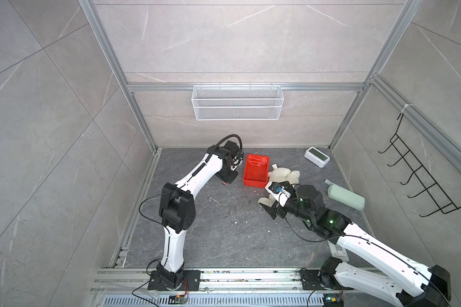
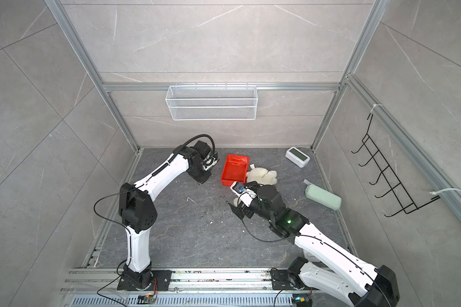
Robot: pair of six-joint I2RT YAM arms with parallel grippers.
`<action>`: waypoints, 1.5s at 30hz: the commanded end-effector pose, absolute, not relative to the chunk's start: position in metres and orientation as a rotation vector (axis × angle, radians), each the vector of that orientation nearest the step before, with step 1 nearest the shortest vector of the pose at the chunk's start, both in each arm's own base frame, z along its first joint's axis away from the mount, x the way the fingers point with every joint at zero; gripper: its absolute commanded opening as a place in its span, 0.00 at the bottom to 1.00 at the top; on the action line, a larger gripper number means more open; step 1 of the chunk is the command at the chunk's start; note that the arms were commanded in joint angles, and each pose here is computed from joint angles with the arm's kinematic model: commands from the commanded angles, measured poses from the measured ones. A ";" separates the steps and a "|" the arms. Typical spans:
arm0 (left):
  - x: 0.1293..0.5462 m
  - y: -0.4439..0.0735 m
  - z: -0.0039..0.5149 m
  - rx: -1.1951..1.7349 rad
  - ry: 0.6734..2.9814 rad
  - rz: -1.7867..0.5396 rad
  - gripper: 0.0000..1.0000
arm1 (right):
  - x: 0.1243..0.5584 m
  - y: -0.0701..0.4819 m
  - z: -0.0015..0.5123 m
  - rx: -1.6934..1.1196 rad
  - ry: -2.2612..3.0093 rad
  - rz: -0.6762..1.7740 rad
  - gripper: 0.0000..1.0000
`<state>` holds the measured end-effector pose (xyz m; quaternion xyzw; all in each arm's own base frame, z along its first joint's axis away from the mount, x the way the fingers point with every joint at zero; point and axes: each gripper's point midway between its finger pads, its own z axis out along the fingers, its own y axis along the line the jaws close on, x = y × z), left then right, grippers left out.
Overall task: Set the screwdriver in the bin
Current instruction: 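Lift the screwdriver with the left gripper and carry it over the red bin, then lower the screwdriver into the red bin and open the left gripper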
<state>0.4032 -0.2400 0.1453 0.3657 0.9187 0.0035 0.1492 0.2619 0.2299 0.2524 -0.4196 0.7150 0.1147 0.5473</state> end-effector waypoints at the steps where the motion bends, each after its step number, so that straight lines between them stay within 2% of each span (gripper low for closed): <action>1: 0.410 -0.264 0.150 1.027 2.626 -0.067 0.04 | 0.267 0.217 0.255 -0.938 1.697 0.240 0.99; 11: 0.460 -0.328 0.146 0.870 2.511 -0.257 0.03 | 0.290 0.199 0.256 -0.870 1.709 0.163 0.99; 21: 0.495 -0.360 0.120 0.738 2.473 -0.368 0.02 | 0.297 0.208 0.252 -0.905 1.707 0.176 0.99; 31: 0.493 -0.378 0.103 0.586 2.529 -0.486 0.02 | 0.297 0.208 0.248 -0.912 1.718 0.177 0.99; 45: 0.474 -0.386 0.078 0.604 2.610 -0.522 0.04 | 0.296 0.208 0.246 -0.921 1.719 0.178 0.99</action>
